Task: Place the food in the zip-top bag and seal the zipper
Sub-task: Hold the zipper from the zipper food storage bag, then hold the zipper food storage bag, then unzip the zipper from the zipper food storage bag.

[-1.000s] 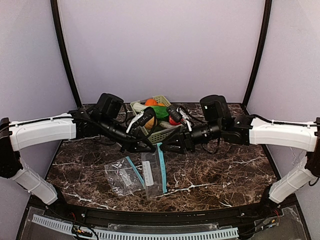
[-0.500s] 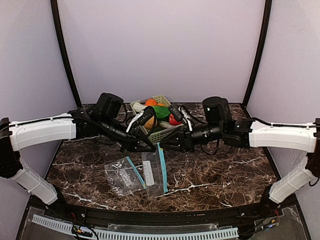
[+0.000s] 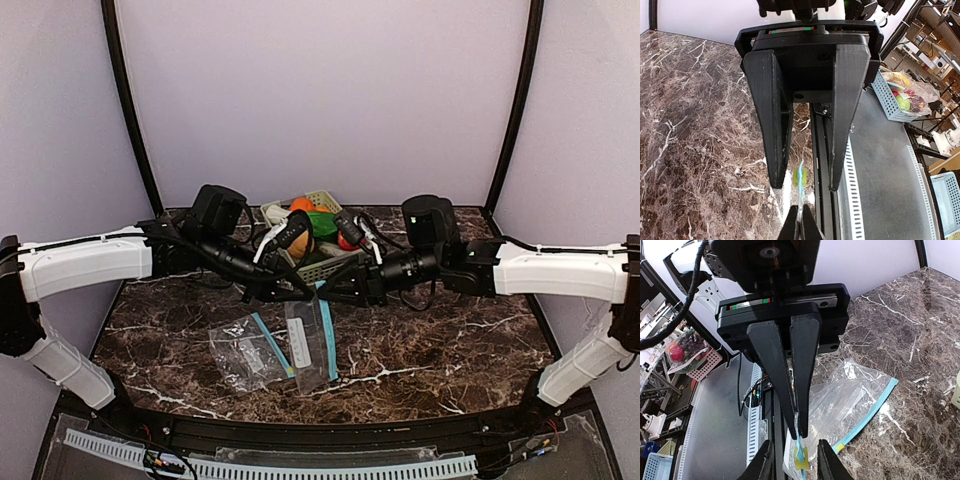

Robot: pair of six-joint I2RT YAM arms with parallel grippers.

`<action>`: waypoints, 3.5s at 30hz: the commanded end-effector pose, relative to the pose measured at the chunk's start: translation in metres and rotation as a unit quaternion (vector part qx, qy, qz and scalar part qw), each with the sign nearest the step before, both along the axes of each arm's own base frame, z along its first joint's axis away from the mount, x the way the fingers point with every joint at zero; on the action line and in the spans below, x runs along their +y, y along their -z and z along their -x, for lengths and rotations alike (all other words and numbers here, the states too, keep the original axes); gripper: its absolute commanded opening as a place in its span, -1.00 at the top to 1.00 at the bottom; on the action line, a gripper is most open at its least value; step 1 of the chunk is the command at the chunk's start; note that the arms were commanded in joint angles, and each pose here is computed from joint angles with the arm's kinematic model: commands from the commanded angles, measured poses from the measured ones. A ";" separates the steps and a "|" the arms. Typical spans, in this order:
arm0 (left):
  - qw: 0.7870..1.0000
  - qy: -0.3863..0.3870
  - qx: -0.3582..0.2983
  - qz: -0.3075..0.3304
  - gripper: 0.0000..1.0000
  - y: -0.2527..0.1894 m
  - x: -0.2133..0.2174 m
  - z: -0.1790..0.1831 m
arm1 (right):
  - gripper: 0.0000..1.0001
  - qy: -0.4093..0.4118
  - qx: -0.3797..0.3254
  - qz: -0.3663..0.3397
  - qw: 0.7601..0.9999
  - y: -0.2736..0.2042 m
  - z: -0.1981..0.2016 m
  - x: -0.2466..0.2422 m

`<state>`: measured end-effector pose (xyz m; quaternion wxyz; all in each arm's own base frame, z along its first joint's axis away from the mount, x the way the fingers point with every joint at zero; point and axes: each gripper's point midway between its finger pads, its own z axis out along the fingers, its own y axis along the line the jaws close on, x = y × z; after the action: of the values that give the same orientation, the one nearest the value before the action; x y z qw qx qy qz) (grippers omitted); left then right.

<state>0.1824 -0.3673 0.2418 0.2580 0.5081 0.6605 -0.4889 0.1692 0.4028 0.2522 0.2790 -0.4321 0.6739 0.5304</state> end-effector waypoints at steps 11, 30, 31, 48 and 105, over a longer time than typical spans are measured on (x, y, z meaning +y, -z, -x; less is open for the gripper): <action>1.000 0.000 -0.011 0.015 0.99 -0.013 0.001 0.004 | 0.75 -0.014 0.001 -0.009 1.000 0.003 0.002 0.003; 0.998 -0.016 0.006 0.053 0.99 -0.028 0.007 -0.004 | 0.98 -0.006 0.007 0.000 1.000 0.013 0.001 0.002; 0.998 -0.016 0.007 0.056 0.99 -0.029 0.007 -0.005 | 0.98 -0.006 0.008 0.001 1.000 0.014 0.001 0.001; 0.996 0.005 0.049 0.074 0.86 -0.032 0.009 -0.008 | 1.00 -0.027 0.016 -0.005 0.999 0.011 0.006 0.004; 0.993 -0.002 0.045 0.112 0.99 -0.051 0.015 -0.010 | 1.00 -0.038 0.051 0.029 0.998 0.044 0.012 0.003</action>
<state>0.1923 -0.3615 0.2602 0.2388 0.4432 0.6491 -0.5703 0.1643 0.4123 0.2375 0.2569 -0.4464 0.6559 0.5518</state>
